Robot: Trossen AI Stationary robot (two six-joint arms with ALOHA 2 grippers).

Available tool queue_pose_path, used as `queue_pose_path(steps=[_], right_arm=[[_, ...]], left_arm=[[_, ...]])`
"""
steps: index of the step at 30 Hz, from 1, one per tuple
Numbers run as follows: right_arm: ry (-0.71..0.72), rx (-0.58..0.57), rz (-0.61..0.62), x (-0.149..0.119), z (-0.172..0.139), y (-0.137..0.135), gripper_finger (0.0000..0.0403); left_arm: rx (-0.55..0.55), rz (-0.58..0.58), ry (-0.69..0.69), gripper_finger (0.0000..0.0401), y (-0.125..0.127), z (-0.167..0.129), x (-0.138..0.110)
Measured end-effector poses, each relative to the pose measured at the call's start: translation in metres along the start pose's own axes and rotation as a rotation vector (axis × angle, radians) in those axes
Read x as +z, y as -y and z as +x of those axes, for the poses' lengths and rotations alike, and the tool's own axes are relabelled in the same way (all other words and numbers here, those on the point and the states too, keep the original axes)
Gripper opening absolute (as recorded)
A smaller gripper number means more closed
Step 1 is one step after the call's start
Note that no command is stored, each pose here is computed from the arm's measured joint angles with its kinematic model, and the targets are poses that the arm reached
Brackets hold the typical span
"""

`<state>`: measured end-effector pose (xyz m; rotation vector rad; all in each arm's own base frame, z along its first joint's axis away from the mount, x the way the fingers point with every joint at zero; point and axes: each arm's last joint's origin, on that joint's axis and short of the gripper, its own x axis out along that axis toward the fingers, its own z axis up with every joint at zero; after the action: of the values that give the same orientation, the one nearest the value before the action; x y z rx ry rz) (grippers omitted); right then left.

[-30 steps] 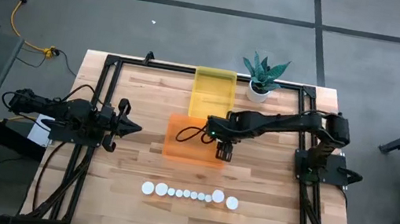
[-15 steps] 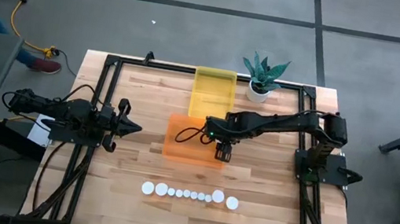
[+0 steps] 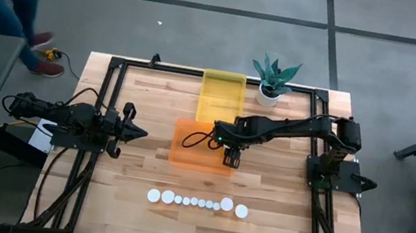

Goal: Pick and place medicine bottles into bin by pill shape (circle, oval)
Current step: Put the big orange pill bottle into the orange bin

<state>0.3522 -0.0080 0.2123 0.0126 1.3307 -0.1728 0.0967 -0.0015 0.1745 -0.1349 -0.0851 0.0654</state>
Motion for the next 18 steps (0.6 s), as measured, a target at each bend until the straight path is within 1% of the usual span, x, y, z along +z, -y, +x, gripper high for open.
queue_pose_path(steps=[12,18], right_arm=[[0.003,-0.003,0.012,0.0003,0.0000,0.0001,0.0199],[0.011,-0.001,0.020,0.0010,-0.0001,0.0000,0.0226]], left_arm=[[0.000,0.000,0.000,0.0005,0.0000,0.0000,-0.0001],[0.000,0.000,0.000,0.0005,0.0000,0.0000,-0.0001]])
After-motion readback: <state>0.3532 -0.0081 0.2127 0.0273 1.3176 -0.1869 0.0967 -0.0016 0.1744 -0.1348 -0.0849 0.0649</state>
